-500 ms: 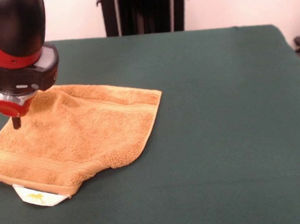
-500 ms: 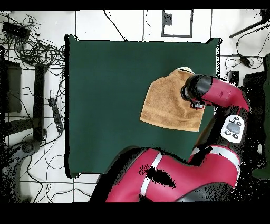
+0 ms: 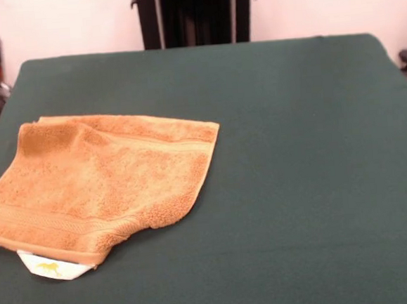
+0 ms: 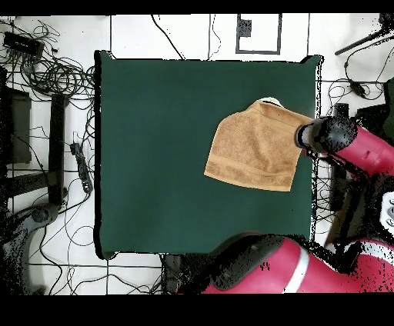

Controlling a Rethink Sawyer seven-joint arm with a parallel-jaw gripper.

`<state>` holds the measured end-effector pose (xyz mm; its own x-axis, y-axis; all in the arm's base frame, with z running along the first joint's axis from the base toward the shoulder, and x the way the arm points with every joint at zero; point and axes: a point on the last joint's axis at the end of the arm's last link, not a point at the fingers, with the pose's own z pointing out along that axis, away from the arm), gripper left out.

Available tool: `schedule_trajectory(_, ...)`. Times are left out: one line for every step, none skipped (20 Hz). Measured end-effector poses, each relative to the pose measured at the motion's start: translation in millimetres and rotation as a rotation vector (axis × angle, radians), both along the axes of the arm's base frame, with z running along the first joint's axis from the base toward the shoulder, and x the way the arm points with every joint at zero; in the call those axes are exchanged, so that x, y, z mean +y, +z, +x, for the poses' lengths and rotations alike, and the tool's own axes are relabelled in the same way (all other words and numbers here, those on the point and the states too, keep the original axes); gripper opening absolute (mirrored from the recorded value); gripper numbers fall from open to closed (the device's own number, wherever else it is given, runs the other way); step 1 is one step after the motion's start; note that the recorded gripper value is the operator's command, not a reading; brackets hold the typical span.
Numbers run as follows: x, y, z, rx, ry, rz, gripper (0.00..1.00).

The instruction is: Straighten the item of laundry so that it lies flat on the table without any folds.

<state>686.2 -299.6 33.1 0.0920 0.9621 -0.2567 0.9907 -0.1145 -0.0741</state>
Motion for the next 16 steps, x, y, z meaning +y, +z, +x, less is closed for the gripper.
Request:
schedule_trajectory(-8, 3, -1.6, -0.006, 0.0, -0.004, 1.0)
schedule_trajectory(-11, 5, -2.1, -0.008, -0.001, -0.005, 1.0)
schedule_trajectory(-15, 7, -2.8, -0.011, -0.002, -0.006, 1.0)
schedule_trajectory(-25, 10, -4.5, -0.02, -0.008, -0.004, 1.0)
schedule_trajectory(-27, 11, -4.6, -0.024, -0.011, -0.001, 1.0)
schedule_trajectory(-29, 11, -4.1, -0.03, -0.015, 0.005, 1.0)
schedule_trajectory(-29, 11, -3.7, -0.034, -0.017, 0.009, 1.0)
schedule_trajectory(-29, 11, -2.5, -0.038, -0.019, 0.014, 1.0)
schedule_trajectory(-29, 11, -1.4, -0.043, -0.02, 0.019, 1.0)
schedule_trajectory(-26, 11, 1.1, -0.049, -0.018, 0.026, 1.0)
schedule_trajectory(-24, 11, 3.2, -0.053, -0.016, 0.032, 1.0)
schedule_trajectory(-21, 10, 5.2, -0.056, -0.014, 0.038, 1.0)
schedule_trajectory(-18, 10, 7.0, -0.059, -0.012, 0.043, 1.0)
schedule_trajectory(-14, 9, 10.0, -0.065, -0.01, 0.052, 1.0)
schedule_trajectory(-9, 8, 13.1, -0.07, -0.007, 0.062, 1.0)
schedule_trajectory(-7, 7, 14.8, -0.073, -0.006, 0.067, 1.0)
